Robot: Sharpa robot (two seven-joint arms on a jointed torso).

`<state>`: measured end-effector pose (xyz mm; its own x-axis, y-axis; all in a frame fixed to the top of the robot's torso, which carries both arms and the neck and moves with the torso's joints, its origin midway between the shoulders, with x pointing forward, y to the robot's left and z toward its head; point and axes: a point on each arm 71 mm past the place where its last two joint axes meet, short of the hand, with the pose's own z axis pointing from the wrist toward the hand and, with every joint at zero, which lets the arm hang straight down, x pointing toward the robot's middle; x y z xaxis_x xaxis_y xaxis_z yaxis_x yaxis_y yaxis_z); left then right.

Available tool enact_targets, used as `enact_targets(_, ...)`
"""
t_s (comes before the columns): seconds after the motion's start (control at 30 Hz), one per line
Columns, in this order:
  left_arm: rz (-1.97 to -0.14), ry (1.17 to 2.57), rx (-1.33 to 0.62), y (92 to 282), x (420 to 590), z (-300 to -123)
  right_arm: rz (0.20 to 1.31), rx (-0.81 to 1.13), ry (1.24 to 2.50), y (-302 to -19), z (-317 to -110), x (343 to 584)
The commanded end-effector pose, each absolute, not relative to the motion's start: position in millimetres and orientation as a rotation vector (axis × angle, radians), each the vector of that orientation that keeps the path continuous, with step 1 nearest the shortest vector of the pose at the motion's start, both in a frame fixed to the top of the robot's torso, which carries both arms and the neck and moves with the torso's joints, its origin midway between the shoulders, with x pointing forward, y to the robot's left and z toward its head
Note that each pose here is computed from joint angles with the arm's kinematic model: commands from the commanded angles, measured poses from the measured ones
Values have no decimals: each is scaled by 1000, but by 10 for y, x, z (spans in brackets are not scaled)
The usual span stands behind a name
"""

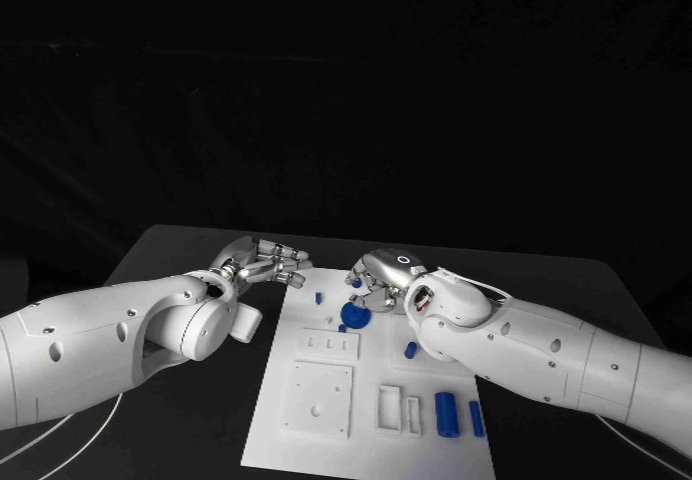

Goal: Assemble the parts on the task board

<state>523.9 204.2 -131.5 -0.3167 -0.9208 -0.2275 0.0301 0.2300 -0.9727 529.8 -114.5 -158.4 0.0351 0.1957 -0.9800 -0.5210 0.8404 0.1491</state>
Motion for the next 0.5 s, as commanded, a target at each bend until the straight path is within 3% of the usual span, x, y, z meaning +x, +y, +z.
enact_targets(0.03,-1269,1556,-855,2028,5230,-1306,588,-265,1463,-1167,-1568,5248)
enact_targets(0.5,-1269,1560,-857,2036,5219,-1308,535,-270,1591,-1274,-1737,5246)
